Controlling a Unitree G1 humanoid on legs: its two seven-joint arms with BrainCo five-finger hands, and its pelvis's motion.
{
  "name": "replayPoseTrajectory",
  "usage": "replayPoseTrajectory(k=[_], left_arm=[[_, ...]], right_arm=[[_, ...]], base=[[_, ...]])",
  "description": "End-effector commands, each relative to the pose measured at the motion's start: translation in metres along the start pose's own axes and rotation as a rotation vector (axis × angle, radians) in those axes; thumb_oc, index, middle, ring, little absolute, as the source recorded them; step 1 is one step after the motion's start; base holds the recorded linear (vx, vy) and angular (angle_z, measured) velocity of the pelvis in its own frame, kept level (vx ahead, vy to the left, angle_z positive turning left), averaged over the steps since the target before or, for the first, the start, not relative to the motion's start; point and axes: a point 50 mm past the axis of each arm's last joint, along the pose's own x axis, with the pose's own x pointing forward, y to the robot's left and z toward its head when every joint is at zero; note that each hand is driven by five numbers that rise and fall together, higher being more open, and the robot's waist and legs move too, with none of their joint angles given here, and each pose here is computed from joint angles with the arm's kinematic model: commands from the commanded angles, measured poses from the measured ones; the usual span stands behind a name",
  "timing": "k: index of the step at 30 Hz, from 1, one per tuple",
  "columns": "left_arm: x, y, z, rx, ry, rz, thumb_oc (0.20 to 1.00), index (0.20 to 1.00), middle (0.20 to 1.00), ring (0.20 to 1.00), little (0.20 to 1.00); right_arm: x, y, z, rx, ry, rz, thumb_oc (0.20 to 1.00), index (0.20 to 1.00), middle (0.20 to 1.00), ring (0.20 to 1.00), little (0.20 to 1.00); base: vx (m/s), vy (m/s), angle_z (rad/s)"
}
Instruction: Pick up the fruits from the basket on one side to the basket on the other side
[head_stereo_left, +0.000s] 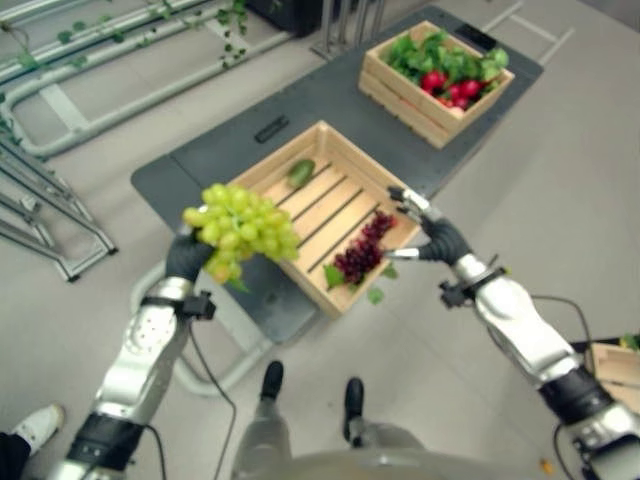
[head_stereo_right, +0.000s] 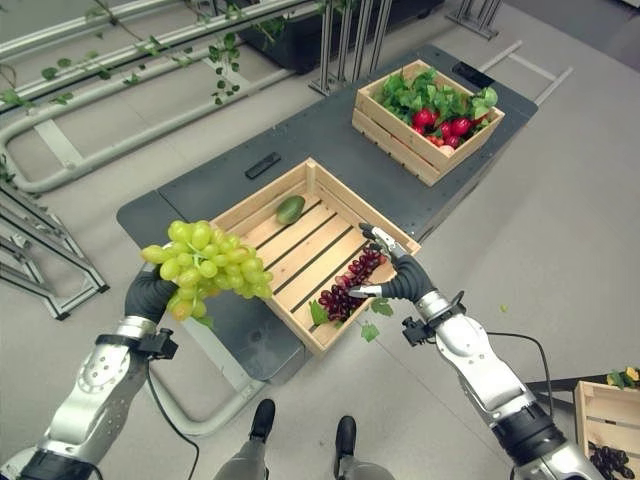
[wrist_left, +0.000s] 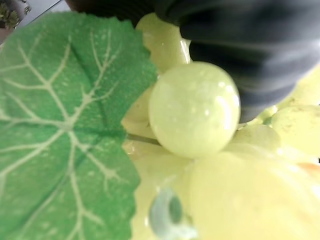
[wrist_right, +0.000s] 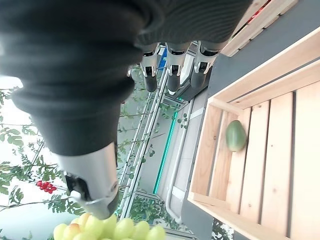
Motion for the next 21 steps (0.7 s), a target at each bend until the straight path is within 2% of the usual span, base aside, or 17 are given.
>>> replayPoseTrajectory(k=[1,11,21], left_arm=[[0.005,-0.004,0.019,0.04,-0.112,-0.037,0.2,0.2,0.2,0.2,0.2],[0.014,-0.03,0.003,0.004,-0.058,-0.101,0.2,0.2,0.2,0.2,0.2],[0.028,-0.061,0.009,-0.072,-0.091,-0.181,0.2,0.2,0.2,0.2,0.2]], right_arm=[[0.014,0.02,0.005,0.074,-0.044,0.053,1.0,1.0,1.0,1.0,1.0],[0.044,0.059,-0.01,0.157,0.033,0.129,1.0,1.0,1.0,1.0,1.0],[0.06,0.093,-0.013,0.222,0.073,0.192,1.0,1.0,1.0,1.0,1.0]], base=[[0.06,0.005,0.02],[0.06,0.002,0.01],[0.04,-0.006,0.03]])
